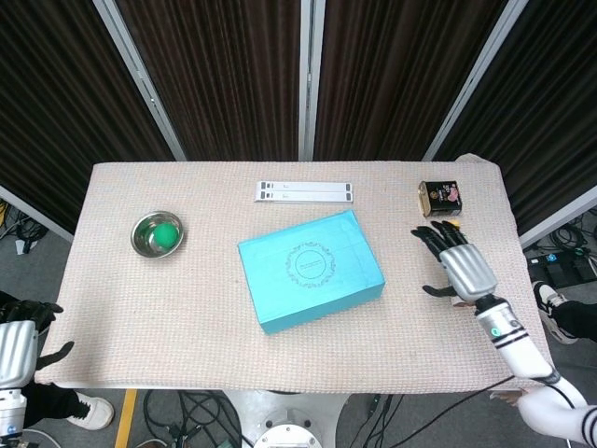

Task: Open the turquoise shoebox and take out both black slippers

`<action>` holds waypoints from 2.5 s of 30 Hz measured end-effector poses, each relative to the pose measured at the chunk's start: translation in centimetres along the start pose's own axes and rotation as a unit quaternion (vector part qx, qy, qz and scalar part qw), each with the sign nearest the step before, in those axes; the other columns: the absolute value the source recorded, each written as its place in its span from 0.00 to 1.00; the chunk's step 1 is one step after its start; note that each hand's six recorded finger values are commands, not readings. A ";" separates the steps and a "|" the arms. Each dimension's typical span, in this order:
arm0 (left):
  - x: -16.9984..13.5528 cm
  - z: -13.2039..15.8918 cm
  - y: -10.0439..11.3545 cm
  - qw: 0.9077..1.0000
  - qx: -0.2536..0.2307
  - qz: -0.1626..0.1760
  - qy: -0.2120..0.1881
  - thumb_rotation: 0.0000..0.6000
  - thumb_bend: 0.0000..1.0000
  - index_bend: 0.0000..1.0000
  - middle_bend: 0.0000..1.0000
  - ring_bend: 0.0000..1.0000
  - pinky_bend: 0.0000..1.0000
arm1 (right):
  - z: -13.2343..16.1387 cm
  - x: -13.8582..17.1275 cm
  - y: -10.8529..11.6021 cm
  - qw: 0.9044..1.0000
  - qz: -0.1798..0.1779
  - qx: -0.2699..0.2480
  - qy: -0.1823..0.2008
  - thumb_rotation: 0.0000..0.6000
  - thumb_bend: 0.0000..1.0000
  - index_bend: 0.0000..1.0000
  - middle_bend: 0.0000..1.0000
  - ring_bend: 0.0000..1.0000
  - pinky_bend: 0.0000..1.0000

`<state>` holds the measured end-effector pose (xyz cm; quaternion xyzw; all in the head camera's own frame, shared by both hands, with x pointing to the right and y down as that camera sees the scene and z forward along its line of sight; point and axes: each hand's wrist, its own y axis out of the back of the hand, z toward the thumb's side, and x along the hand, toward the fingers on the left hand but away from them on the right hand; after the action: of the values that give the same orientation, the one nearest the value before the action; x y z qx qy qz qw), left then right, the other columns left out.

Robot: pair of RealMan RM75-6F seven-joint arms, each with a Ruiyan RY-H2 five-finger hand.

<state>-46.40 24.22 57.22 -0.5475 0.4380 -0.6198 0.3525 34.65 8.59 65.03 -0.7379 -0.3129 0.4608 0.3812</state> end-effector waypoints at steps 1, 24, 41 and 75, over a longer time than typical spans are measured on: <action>-0.1 -0.2 0.1 1.000 0.000 0.001 0.003 1.00 0.00 0.41 0.45 0.27 0.22 | 0.4 -0.7 -0.3 1.000 0.000 0.003 0.006 1.00 0.00 0.09 0.09 0.00 0.00; -0.7 -1.3 0.0 1.000 -0.005 0.004 0.012 1.00 0.00 0.41 0.45 0.27 0.22 | 14.2 -3.7 -6.2 0.982 0.026 -0.022 0.187 1.00 0.00 0.08 0.09 0.00 0.00; -1.3 -1.6 -0.1 1.000 -0.014 0.003 0.018 1.00 0.00 0.41 0.45 0.27 0.22 | 11.0 -4.9 -7.2 0.982 0.009 0.095 0.164 1.00 0.03 0.10 0.12 0.00 0.00; -1.1 -1.2 0.5 1.000 -0.009 0.002 0.010 1.00 0.00 0.41 0.46 0.27 0.22 | 9.5 -8.5 -5.9 0.859 -0.026 -0.510 0.037 1.00 0.65 0.49 0.39 0.11 0.05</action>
<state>-47.43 25.26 56.37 -0.5434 0.4488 -0.6204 0.3442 22.02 7.34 71.06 -0.8371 -0.5087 0.1994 -0.0258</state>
